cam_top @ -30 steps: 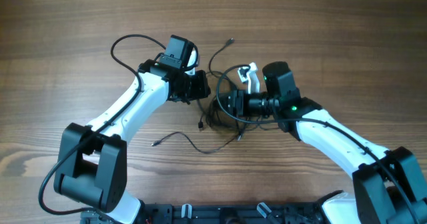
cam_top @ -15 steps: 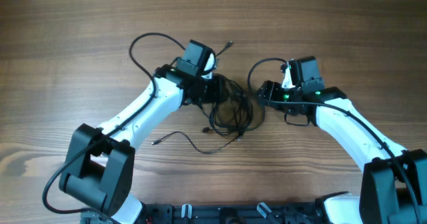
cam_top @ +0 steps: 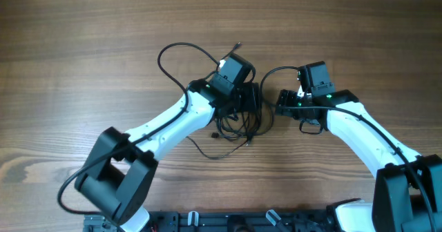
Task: Untangle cables
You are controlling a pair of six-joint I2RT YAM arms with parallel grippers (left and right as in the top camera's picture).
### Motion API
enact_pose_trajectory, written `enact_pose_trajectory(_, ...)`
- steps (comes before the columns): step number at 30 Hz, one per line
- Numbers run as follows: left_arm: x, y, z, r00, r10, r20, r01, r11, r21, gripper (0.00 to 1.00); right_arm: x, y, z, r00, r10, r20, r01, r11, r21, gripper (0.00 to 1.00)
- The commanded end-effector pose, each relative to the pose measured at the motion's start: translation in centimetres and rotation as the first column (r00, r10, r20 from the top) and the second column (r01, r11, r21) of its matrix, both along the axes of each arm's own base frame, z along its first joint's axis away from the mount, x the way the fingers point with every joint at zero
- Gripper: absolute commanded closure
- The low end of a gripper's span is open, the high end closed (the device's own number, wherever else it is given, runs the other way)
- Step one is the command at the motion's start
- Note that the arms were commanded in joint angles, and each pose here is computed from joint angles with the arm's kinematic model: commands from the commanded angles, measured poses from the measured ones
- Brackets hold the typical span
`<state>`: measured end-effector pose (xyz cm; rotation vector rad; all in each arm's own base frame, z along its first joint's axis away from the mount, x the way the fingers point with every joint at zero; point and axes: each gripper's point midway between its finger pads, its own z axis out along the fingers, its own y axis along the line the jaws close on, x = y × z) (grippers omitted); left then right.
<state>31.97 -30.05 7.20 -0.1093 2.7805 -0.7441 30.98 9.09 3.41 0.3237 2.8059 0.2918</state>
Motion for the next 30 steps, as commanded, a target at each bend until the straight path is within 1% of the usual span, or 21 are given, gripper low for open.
enact_pose_trajectory(1, 0.6, 0.4, -3.5, 0.994, 0.094, -0.052, -0.091, 0.995, 0.046, 0.44, 0.1, 0.4, -0.2, 1.000, 0.022, -0.008, -0.022, 1.000, 0.010, 0.19)
enact_pose_trajectory(3, 0.8, 0.3, -4.0, 0.994, 0.095, -0.048, -0.093, 0.995, 0.046, 0.76, 0.0, 0.6, -0.1, 1.000, 0.027, -0.010, -0.026, 0.999, 0.023, 0.19)
enact_pose_trajectory(4, 1.0, 0.4, -4.0, 0.994, 0.099, -0.046, -0.097, 0.994, 0.044, 0.96, -0.1, 1.0, -0.1, 0.999, 0.044, -0.013, -0.044, 0.998, 0.045, 0.20)
enact_pose_trajectory(6, 1.7, 0.9, -2.6, 0.997, 0.075, -0.010, -0.075, 0.997, 0.029, 0.96, -0.6, 3.1, 0.4, 0.983, 0.184, 0.008, -0.183, 0.974, 0.132, 0.19)
enact_pose_trajectory(8, 2.1, 0.9, 0.1, 1.000, 0.020, 0.024, -0.019, 0.999, -0.040, 0.96, -0.9, 4.9, 1.1, 0.954, 0.295, 0.048, -0.298, 0.932, 0.209, 0.18)
enact_pose_trajectory(10, 2.3, 1.0, 4.0, 0.998, 0.001, 0.060, 0.008, 0.990, -0.140, 0.96, -1.3, 6.7, 2.1, 0.929, 0.359, 0.093, -0.370, 0.882, 0.291, 0.18)
enact_pose_trajectory(11, 2.5, 1.3, 7.6, 0.994, -0.004, 0.105, 0.028, 0.974, -0.227, 0.96, -1.4, 7.9, 3.0, 0.913, 0.387, 0.131, -0.408, 0.840, 0.358, 0.17)
enact_pose_trajectory(13, 2.6, 1.6, 12.9, 0.980, -0.014, 0.197, 0.082, 0.936, -0.342, 0.96, -1.2, 9.7, 4.6, 0.893, 0.403, 0.200, -0.449, 0.775, 0.444, 0.16)
enact_pose_trajectory(14, 2.4, 1.6, 14.4, 0.974, -0.017, 0.228, 0.103, 0.924, -0.369, 0.96, -0.9, 10.2, 5.2, 0.885, 0.405, 0.230, -0.466, 0.753, 0.466, 0.16)
enact_pose_trajectory(15, 1.6, 1.3, 18.1, 0.951, -0.039, 0.305, 0.174, 0.886, -0.429, 0.96, -0.1, 10.1, 5.3, 0.905, 0.359, 0.226, -0.425, 0.777, 0.465, 0.16)
enact_pose_trajectory(16, 1.1, 1.1, 20.0, 0.936, -0.048, 0.350, 0.214, 0.865, -0.454, 0.96, 0.6, 9.5, 4.9, 0.926, 0.315, 0.207, -0.376, 0.814, 0.442, 0.19)
enact_pose_trajectory(18, 0.5, 1.4, 23.6, 0.895, -0.033, 0.445, 0.271, 0.834, -0.482, 0.96, 1.8, 7.5, 3.6, 0.957, 0.231, 0.176, -0.279, 0.897, 0.342, 0.22)
enact_pose_trajectory(20, 0.1, 2.1, 26.8, 0.850, 0.000, 0.528, 0.307, 0.813, -0.495, 0.96, 2.2, 5.5, 2.2, 0.977, 0.151, 0.147, -0.185, 0.950, 0.253, 0.23)
enact_pose_trajectory(23, -0.2, 5.2, 31.2, 0.779, 0.088, 0.621, 0.312, 0.805, -0.505, 0.96, 1.9, 2.4, 0.3, 0.991, 0.071, 0.113, -0.083, 0.991, 0.107, 0.19)
enact_pose_trajectory(24, -0.2, 6.3, 32.1, 0.763, 0.117, 0.636, 0.297, 0.810, -0.505, 0.96, 2.0, 2.8, 0.4, 0.990, 0.080, 0.118, -0.095, 0.987, 0.127, 0.16)
enact_pose_trajectory(25, 0.1, 7.2, 32.5, 0.753, 0.143, 0.642, 0.275, 0.819, -0.504, 0.96, 1.8, 4.9, 1.3, 0.980, 0.140, 0.139, -0.170, 0.956, 0.237, 0.12)
enact_pose_trajectory(26, 0.3, 7.7, 32.4, 0.754, 0.157, 0.638, 0.253, 0.826, -0.503, 0.96, 1.3, 7.0, 2.5, 0.965, 0.205, 0.163, -0.251, 0.902, 0.352, 0.12)
enact_pose_trajectory(27, 0.9, 8.2, 31.7, 0.763, 0.180, 0.620, 0.205, 0.843, -0.498, 0.96, 0.2, 9.5, 4.5, 0.943, 0.271, 0.192, -0.331, 0.797, 0.504, 0.12)
enact_pose_trajectory(28, 1.5, 8.8, 30.8, 0.774, 0.207, 0.599, 0.146, 0.861, -0.486, 0.96, -0.9, 11.4, 6.5, 0.917, 0.327, 0.228, -0.397, 0.684, 0.612, 0.12)
enact_pose_trajectory(29, 2.1, 9.7, 29.5, 0.785, 0.241, 0.570, 0.067, 0.883, -0.465, 0.96, -2.1, 12.7, 8.5, 0.893, 0.369, 0.258, -0.435, 0.566, 0.700, 0.12)
enact_pose_trajectory(30, 2.5, 10.2, 28.8, 0.788, 0.262, 0.557, 0.022, 0.892, -0.451, 0.96, -2.7, 13.2, 9.7, 0.888, 0.380, 0.259, -0.432, 0.496, 0.754, 0.12)
